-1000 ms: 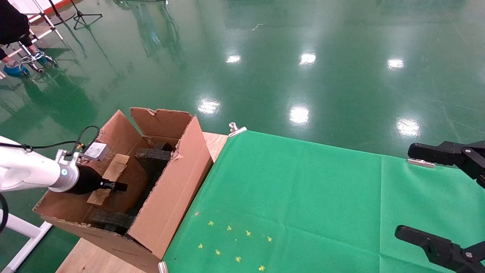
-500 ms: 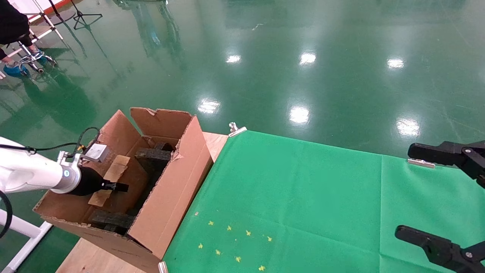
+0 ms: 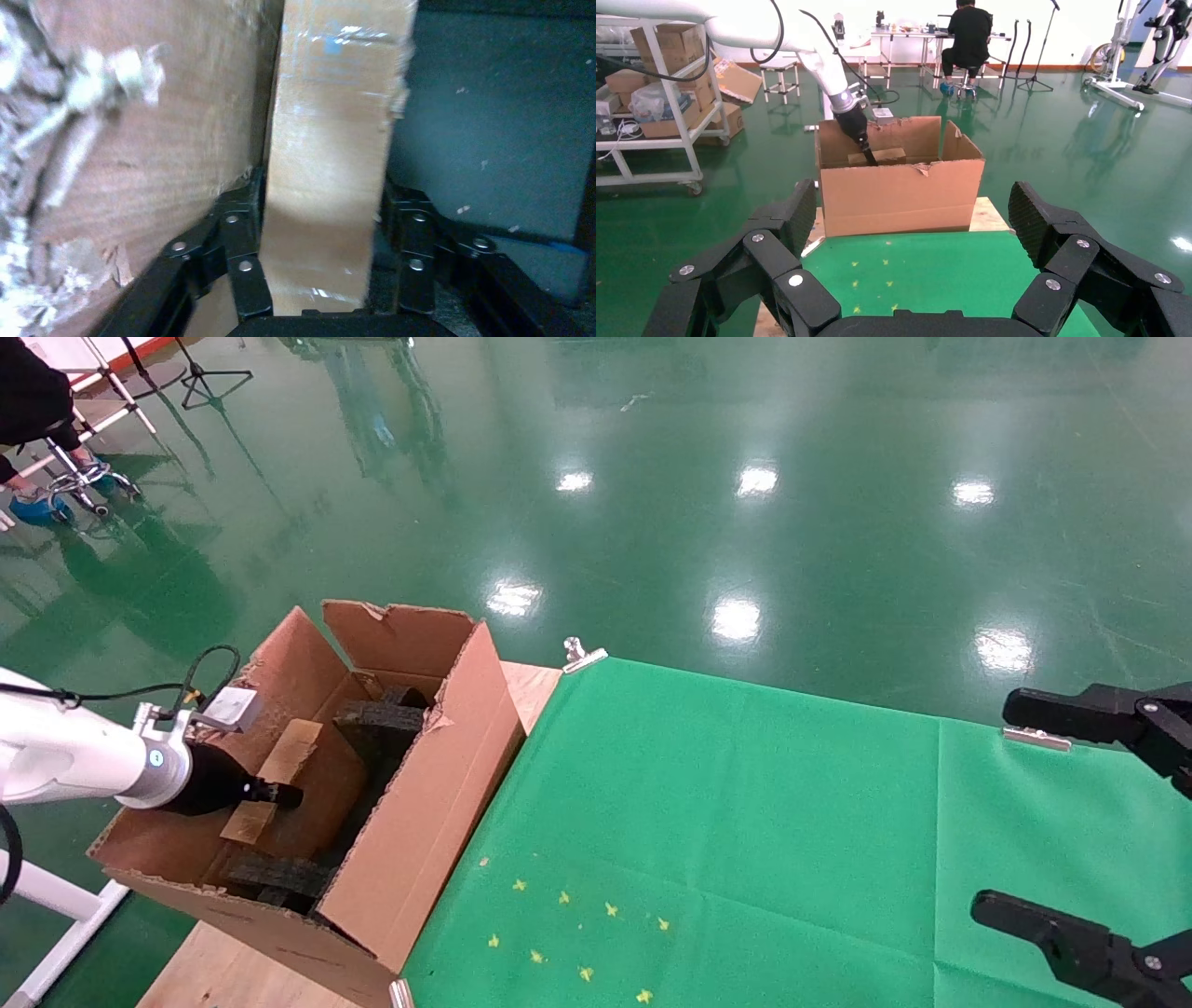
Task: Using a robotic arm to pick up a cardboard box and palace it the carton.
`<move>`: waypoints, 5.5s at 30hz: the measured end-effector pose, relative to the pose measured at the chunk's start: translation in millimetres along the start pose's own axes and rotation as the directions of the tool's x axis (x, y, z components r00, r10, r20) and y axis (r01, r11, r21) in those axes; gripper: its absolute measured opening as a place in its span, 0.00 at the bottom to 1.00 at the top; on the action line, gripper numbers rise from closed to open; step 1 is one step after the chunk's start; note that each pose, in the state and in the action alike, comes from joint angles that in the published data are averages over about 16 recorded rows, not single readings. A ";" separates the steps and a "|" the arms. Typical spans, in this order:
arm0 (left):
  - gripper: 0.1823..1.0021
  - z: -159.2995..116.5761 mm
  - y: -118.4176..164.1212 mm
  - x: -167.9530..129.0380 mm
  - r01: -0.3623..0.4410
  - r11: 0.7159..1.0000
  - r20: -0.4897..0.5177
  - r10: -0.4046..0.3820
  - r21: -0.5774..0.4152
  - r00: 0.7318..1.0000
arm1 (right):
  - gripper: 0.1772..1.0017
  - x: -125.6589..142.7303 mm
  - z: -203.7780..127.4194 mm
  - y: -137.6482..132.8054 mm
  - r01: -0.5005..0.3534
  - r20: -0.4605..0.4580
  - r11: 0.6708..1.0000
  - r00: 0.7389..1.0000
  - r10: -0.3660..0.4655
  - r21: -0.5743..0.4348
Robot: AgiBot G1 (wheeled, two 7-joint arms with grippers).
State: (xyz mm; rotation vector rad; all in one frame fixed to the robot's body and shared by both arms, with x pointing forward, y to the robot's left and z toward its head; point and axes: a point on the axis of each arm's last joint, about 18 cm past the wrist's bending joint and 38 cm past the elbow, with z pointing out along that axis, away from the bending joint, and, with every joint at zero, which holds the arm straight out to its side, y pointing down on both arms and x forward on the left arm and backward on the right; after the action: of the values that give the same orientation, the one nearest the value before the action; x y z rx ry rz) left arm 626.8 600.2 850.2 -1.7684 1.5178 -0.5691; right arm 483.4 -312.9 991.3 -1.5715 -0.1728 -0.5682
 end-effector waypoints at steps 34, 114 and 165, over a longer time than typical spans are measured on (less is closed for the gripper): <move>0.99 -171.1 -100.0 29.0 0.426 0.897 -0.702 -0.230 0.116 0.674 | 1.00 0.0 0.0 0.0 0.000 0.000 1.000 1.000 0.000 0.000; 1.00 -277.1 8.3 245.4 0.110 0.347 -0.352 0.935 0.932 0.038 | 1.00 0.2 -0.2 0.1 0.000 -0.001 1.000 1.000 0.000 0.000; 1.00 -272.4 2.5 241.9 0.095 0.364 -0.370 0.927 0.926 0.056 | 1.00 0.2 -0.2 0.0 0.000 -0.001 1.000 1.000 0.000 0.000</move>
State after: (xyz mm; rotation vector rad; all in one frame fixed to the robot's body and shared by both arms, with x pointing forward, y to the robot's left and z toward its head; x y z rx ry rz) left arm 476.0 300.6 992.3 0.2716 1.9262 -1.7989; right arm 483.5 -313.1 991.3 -1.5709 -0.1715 -0.5689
